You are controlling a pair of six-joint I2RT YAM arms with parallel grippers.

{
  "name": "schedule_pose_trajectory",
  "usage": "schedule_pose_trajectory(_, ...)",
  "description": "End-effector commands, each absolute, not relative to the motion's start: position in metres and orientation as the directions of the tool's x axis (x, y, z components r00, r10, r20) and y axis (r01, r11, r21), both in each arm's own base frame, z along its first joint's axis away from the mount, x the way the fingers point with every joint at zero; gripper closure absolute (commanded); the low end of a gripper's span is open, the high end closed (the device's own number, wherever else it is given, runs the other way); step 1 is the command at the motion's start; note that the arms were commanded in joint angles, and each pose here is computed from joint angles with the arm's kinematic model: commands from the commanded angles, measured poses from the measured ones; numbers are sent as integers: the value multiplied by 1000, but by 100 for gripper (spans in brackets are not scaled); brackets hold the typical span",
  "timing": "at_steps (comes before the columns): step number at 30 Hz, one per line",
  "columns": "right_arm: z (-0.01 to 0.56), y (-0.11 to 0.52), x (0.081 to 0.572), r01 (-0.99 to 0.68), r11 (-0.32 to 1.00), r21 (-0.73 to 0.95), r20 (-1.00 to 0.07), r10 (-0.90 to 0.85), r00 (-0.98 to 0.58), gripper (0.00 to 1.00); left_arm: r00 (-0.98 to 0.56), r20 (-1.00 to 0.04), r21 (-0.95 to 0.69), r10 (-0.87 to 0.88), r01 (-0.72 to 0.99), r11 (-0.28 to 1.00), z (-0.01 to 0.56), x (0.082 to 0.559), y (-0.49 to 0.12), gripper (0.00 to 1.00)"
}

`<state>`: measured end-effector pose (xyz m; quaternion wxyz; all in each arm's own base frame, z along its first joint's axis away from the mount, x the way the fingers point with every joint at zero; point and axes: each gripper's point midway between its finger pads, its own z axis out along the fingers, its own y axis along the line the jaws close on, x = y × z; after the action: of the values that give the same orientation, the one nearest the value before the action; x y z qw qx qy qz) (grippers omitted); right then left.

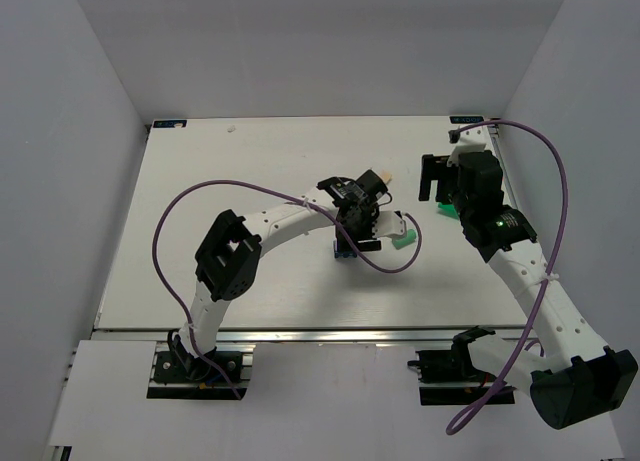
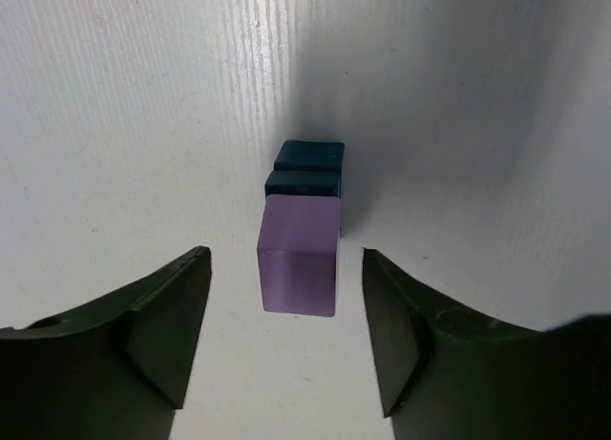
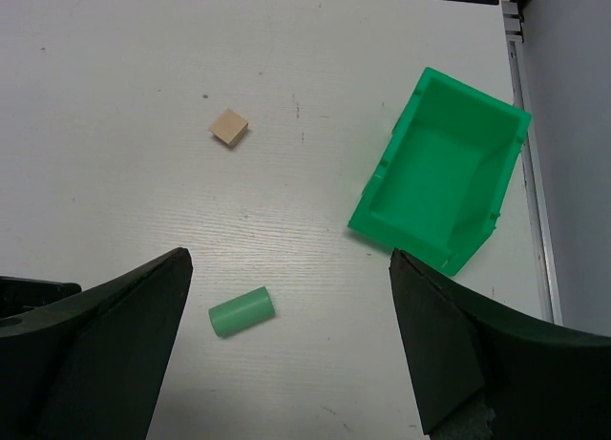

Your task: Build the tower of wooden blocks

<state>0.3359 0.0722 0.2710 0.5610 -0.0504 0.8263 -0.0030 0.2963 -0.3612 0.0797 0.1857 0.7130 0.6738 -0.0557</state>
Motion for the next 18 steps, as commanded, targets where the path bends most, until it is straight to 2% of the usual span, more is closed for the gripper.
schedule_pose_trajectory(1, 279, 80, 338, -136, 988, -67, -942, -107, -318, 11, 130, -426, 193, 895, 980, -51, 120, 289, -380, 23)
schedule_pose_trajectory(2, 278, 81, 337, -166, 981, -99, -939, -147, -310, 11, 139, -440, 194, 887, 979, -58, 128, 288, -382, 4)
schedule_pose_trajectory(6, 289, 92, 340, -269, 947, -174, -949, -234, -213, 11, 203, -537, 210, 819, 972, -103, 180, 278, -392, 2)
schedule_pose_trajectory(9, 295, 98, 342, -356, 895, -271, -928, -341, -152, 11, 231, -599, 275, 767, 959, -74, 221, 279, -387, 2)
schedule_pose_trajectory(10, 289, 100, 342, -393, 871, -294, -912, -378, -156, 11, 235, -643, 319, 729, 947, -25, 248, 281, -384, 2)
schedule_pose_trajectory(12, 277, 113, 338, -504, 798, -330, -889, -443, -119, 11, 201, -674, 330, 711, 943, 47, 257, 281, -373, 2)
schedule_pose_trajectory(14, 246, 118, 329, -637, 627, -448, -799, -601, -28, 11, 133, -746, 354, 652, 909, 220, 276, 284, -358, 2)
schedule_pose_trajectory(15, 215, 129, 318, -724, 530, -441, -773, -634, 6, 11, 57, -799, 299, 598, 901, 314, 281, 280, -354, 2)
schedule_pose_trajectory(16, 197, 126, 312, -773, 439, -459, -723, -690, 37, 11, 48, -859, 294, 510, 862, 413, 299, 288, -354, 2)
schedule_pose_trajectory(17, 184, 127, 307, -812, 389, -434, -704, -710, 36, 11, 3, -883, 255, 469, 842, 476, 293, 277, -335, 2)
schedule_pose_trajectory(18, 166, 127, 300, -873, 320, -368, -675, -738, 14, 11, -51, -951, 161, 304, 757, 633, 326, 278, -318, 2)
